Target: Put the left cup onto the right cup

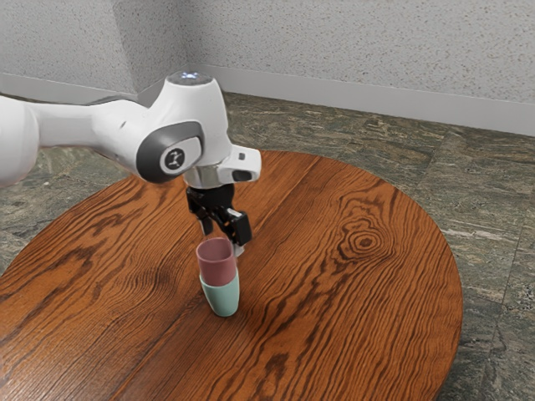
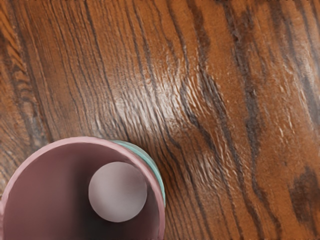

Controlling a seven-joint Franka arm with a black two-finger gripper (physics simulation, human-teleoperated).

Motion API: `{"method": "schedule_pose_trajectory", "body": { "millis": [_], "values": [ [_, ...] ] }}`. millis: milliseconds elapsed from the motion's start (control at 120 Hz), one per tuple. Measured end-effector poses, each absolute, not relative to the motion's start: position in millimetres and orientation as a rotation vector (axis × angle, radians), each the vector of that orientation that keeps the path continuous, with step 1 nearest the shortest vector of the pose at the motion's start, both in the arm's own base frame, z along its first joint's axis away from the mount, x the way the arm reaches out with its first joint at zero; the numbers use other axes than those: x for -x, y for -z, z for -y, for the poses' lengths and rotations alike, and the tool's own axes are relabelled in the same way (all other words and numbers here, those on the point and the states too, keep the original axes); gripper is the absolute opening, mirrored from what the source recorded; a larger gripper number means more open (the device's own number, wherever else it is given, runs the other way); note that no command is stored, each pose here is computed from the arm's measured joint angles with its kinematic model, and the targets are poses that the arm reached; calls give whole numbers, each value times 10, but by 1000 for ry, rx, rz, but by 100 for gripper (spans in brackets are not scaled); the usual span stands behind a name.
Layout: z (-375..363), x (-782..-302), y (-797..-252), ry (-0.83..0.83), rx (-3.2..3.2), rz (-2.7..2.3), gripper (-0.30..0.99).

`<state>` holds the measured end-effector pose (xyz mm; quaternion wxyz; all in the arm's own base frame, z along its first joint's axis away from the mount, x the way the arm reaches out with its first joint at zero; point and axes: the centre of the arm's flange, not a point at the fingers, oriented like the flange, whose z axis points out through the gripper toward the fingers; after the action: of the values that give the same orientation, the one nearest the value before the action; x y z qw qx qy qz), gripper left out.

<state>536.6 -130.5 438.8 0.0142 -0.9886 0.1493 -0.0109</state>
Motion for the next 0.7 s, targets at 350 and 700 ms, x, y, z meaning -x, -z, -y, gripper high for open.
{"method": "schedule_pose_trajectory", "body": {
  "millis": [350, 700],
  "values": [
    [1276, -5368, -4647, 35, 3079, -470, 69],
    [1183, -5525, -5008, 75, 3091, -435, 69]
  ]
}}
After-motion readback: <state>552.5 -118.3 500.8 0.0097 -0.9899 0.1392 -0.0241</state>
